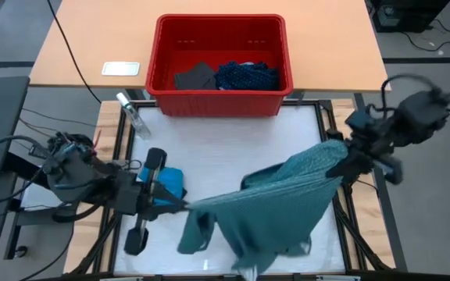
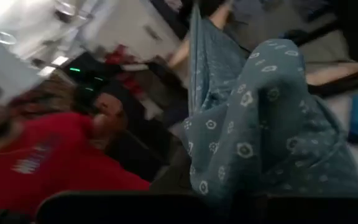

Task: Fold laundry
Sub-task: Fold the green polo shirt

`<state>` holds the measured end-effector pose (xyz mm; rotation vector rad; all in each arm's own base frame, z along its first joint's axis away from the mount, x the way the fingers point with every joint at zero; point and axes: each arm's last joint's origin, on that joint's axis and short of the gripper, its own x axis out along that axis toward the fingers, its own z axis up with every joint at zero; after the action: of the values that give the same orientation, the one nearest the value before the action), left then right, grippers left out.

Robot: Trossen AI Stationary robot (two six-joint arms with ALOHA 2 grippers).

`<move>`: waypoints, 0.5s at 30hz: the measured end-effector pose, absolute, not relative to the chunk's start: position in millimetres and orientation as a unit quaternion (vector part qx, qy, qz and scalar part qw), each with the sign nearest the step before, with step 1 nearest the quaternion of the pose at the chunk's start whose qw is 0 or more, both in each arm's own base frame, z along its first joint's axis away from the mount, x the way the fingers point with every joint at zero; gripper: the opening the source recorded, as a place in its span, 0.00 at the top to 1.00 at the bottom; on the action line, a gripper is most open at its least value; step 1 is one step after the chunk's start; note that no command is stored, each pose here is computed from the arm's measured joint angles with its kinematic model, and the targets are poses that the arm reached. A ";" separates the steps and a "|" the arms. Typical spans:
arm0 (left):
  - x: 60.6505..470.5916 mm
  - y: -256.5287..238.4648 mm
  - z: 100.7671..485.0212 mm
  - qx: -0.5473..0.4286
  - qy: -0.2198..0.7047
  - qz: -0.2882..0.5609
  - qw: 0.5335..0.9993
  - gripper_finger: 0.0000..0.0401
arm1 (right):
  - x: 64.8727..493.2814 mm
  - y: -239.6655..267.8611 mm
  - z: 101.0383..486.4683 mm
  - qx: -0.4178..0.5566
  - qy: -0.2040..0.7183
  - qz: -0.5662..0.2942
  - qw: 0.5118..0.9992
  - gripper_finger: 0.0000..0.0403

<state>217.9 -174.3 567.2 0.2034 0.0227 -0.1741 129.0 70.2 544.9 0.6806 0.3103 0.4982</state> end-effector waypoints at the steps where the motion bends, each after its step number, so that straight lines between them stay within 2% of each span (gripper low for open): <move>1: 216.4 -172.4 564.3 0.109 0.028 -0.067 0.991 1.00 | 132.0 71.9 541.4 0.325 0.159 0.219 0.906 0.98; 3: 212.9 -165.5 552.8 0.115 0.086 -0.014 0.989 1.00 | 135.2 71.0 531.8 0.311 0.184 0.156 0.919 0.98; 6: 217.9 -141.2 525.0 0.105 0.206 0.072 0.970 1.00 | 140.5 58.6 510.3 0.269 0.230 -0.005 0.935 0.98; 9: 236.2 -110.5 490.5 0.089 0.320 0.175 0.927 1.00 | 154.1 40.0 482.8 0.221 0.293 -0.153 0.918 0.97; 12: 260.6 -76.3 460.6 0.080 0.381 0.252 0.886 1.00 | 175.8 14.3 458.3 0.170 0.338 -0.238 0.895 0.97; 15: 279.3 -36.4 436.5 0.058 0.428 0.283 0.856 1.00 | 203.8 -15.2 435.9 0.113 0.351 -0.268 0.890 0.95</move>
<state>279.3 -36.4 436.5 0.1209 0.8999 0.5957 203.8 -15.2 435.9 0.2357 0.7279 -0.5557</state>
